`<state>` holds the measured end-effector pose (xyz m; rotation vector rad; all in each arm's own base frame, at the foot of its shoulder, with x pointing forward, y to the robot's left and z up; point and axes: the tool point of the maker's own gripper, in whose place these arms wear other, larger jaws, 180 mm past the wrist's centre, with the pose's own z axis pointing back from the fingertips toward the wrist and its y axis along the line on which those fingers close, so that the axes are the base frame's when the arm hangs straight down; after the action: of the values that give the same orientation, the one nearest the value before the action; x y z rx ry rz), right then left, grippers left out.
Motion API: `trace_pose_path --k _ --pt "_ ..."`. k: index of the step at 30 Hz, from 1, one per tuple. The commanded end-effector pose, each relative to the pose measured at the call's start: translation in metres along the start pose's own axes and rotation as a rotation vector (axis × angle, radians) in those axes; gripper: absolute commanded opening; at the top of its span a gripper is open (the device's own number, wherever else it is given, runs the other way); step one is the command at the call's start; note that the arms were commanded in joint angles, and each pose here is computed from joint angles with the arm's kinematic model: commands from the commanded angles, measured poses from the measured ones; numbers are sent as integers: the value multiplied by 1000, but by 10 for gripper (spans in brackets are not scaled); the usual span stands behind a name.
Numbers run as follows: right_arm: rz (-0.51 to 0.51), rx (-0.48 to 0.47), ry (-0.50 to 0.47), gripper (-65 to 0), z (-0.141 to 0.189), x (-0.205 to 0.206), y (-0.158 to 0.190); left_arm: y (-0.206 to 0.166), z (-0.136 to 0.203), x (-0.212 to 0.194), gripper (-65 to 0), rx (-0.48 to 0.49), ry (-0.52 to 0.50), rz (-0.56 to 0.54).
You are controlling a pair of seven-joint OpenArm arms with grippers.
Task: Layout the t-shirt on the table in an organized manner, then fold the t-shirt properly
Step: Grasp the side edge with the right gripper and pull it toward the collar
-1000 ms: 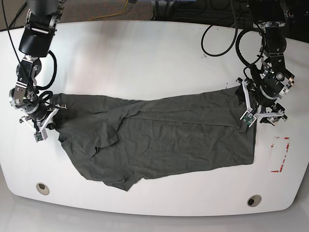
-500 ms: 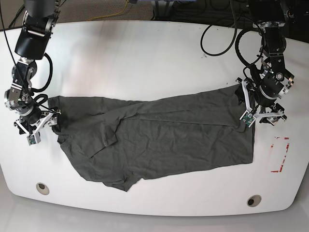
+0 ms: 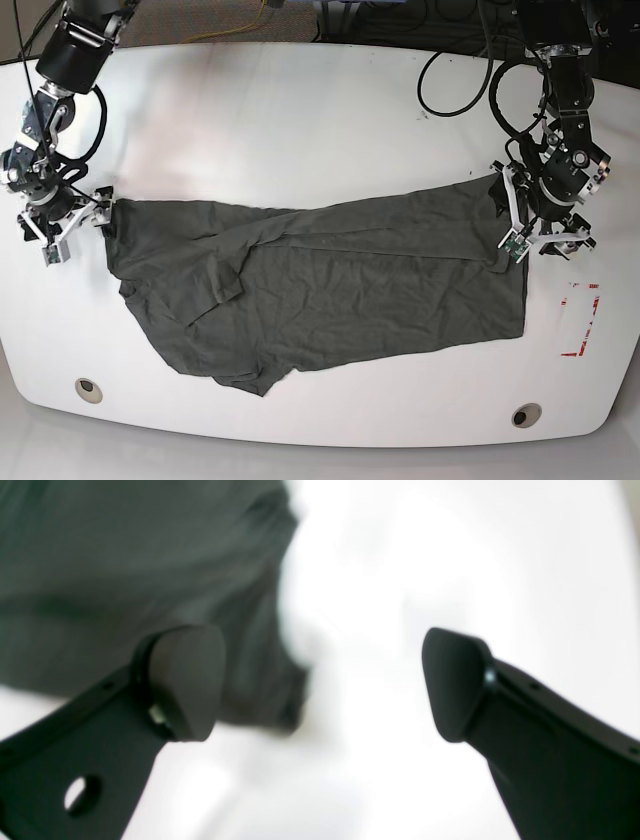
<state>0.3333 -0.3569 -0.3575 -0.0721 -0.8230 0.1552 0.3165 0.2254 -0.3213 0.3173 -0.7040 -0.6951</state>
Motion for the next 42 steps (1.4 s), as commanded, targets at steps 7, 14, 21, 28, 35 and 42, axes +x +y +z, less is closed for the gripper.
trace_pose_path --k 7,14,21,28,35,42 --pt "-80 -9 -31 -59 1 1 2 10 4 10 -193 26 -36 -5" --pt "-144 27 12 -59 -12 -24 13 10 4 10 -193 26 -39 -5" --pt "-200 48 3 -60 -21 -38 17 9 4 9 -193 23 -34 -6" --pt "-257 80 -14 -156 -25 -41 22 8 4 8 -193 22 -33 -7" --pt "-273 92 -19 -484 -25 -42 24 8 4 8 -193 22 -33 -7" --pt "-267 93 21 -650 -20 -60 28 18 7 2 -192 49 -22 18"
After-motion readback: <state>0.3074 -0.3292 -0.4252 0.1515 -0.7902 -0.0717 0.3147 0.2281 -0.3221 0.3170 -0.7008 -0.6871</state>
